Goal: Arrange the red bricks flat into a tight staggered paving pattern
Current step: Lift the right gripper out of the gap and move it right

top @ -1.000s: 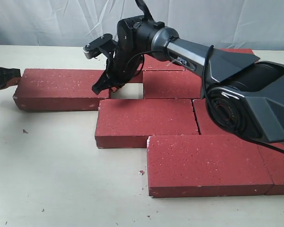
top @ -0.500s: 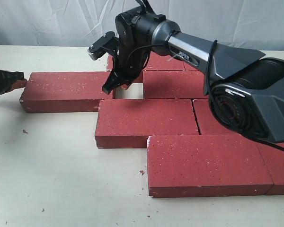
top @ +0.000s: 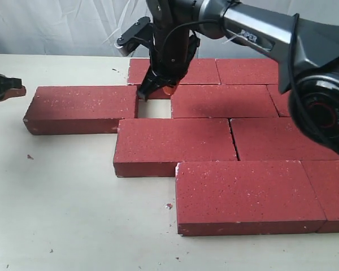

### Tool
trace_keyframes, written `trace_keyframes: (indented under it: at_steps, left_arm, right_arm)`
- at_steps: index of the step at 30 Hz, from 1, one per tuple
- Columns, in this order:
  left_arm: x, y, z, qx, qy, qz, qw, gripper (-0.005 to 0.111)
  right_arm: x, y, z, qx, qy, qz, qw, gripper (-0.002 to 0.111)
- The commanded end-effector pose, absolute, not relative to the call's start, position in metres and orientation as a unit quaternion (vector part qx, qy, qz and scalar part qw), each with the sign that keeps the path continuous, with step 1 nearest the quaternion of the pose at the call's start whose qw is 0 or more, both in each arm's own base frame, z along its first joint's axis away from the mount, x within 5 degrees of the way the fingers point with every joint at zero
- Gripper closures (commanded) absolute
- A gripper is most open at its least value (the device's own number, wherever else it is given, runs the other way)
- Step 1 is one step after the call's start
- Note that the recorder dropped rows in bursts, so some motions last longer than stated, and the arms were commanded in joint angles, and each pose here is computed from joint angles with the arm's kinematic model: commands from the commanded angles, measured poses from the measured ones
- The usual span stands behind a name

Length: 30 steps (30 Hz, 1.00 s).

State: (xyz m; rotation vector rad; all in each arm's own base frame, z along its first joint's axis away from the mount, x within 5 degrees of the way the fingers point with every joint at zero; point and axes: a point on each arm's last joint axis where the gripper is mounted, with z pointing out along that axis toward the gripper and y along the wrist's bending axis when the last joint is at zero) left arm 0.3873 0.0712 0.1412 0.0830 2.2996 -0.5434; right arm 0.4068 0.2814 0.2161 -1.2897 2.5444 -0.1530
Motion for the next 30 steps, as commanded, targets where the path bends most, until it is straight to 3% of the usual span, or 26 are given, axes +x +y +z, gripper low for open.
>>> trace_keyframes:
  at_steps: [1, 5, 11, 16, 21, 30]
  left_arm:
    - [0.383, 0.067, 0.158, 0.045, 0.906, -0.202, 0.368, 0.107]
    - [0.385, 0.040, 0.167, 0.083, 0.911, -0.184, 0.360, 0.107]
    - [0.386, 0.022, 0.176, 0.101, 0.920, -0.126, 0.358, 0.107]
    - [0.386, 0.020, 0.186, 0.092, 0.924, -0.073, 0.365, 0.107]
    - [0.395, 0.026, 0.197, 0.050, 0.905, 0.009, 0.423, 0.107]
    - [0.393, 0.024, 0.194, 0.049, 0.913, -0.008, 0.405, 0.107]
  right_arm:
    - [0.385, 0.255, 0.237, -0.436, 0.886, -0.082, 0.135, 0.109]
    - [0.367, 0.220, 0.250, -0.413, 0.885, -0.044, 0.209, 0.109]
    - [0.352, 0.167, 0.240, -0.355, 0.890, -0.011, 0.287, 0.109]
    - [0.345, 0.157, 0.223, -0.347, 0.888, -0.005, 0.302, 0.109]
    - [0.347, 0.160, 0.216, -0.351, 0.865, 0.002, 0.359, 0.109]
    - [0.347, 0.160, 0.216, -0.351, 0.866, 0.002, 0.357, 0.109]
